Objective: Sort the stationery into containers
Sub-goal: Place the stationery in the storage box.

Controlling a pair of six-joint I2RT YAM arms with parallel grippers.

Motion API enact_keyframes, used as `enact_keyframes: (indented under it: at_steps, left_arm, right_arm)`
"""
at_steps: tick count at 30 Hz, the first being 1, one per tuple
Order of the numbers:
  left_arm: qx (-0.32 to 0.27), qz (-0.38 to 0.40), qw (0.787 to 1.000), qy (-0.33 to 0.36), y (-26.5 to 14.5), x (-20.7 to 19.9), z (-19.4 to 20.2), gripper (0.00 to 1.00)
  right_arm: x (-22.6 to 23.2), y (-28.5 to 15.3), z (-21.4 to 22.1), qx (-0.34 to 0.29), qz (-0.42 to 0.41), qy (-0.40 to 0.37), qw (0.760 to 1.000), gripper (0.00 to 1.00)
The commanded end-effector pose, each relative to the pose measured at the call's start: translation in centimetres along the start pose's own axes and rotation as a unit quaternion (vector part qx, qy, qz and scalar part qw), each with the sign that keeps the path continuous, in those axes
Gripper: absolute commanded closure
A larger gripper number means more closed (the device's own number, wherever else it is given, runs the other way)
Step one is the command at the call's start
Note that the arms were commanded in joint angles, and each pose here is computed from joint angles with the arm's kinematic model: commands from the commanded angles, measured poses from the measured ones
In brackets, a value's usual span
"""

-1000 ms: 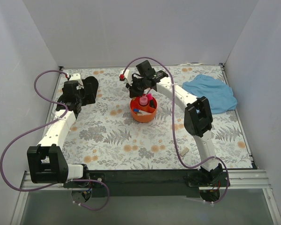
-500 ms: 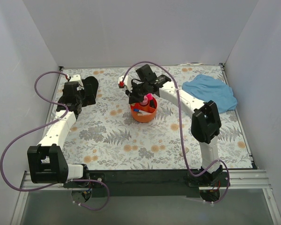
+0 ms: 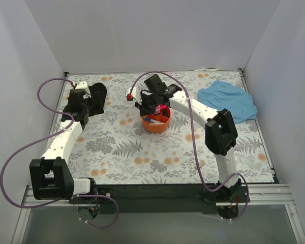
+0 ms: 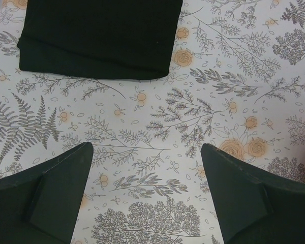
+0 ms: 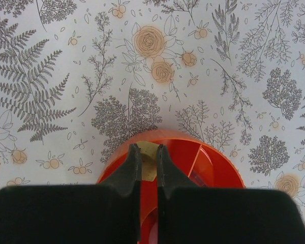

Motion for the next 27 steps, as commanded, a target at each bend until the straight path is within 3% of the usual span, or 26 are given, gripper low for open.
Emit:
enact_keyframes:
  at_steps: [1,2,3,6,17,22,24,25,27]
  left_arm:
    - [-0.017,-0.002,1.0,-0.004,-0.9,0.3,-0.8,0.11]
    - [-0.017,-0.002,1.0,-0.005,-0.8,0.3,-0.8,0.11]
    - [-0.016,0.0,1.0,-0.004,-0.8,0.2,-0.8,0.11]
    - [-0.018,-0.002,1.0,-0.004,-0.7,0.3,-1.1,0.11]
    - [-0.028,0.002,1.0,-0.007,-1.0,0.2,-1.6,0.11]
    - [-0.043,0.002,0.999,-0.013,-1.7,0.2,-2.3,0.11]
    - [-0.052,0.005,0.998,-0.018,-2.2,0.2,-2.5,0.11]
    - [-0.055,0.007,0.998,-0.02,-2.3,0.1,-2.5,0.11]
    - [-0.064,0.01,0.998,-0.022,-2.8,0.1,-2.7,0.11]
  right_arm:
    - [-0.4,-0.1,0.2,0.003,0.009,-0.001,1.0,0.99]
    - [-0.4,-0.1,0.3,0.005,0.009,0.0,1.0,0.97]
    - [-0.4,0.0,0.4,0.006,0.01,0.001,1.0,0.8]
    - [-0.7,-0.1,0.2,0.007,0.017,0.0,1.0,0.55]
    - [-1.6,-1.6,-1.7,-0.005,0.041,-0.006,0.999,0.52]
    - [-0.7,-7.4,-5.5,-0.049,0.066,-0.031,0.996,0.48]
    - [0.8,-8.5,-4.0,-0.034,0.053,-0.059,0.996,0.41]
    - [1.9,-11.1,-4.6,-0.046,0.061,-0.084,0.993,0.39]
    - [4.5,-11.5,-0.1,0.007,0.026,-0.107,0.994,0.36]
Point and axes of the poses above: each gripper's point midway between its finger pads, its own y axis out along the fingers, its own x axis along the line the jaws close on, z = x × y, the point moved 3 cm from there along -y, back along the fingers, and after that the axes turned 5 degrees about y, right-handed, at the moved point
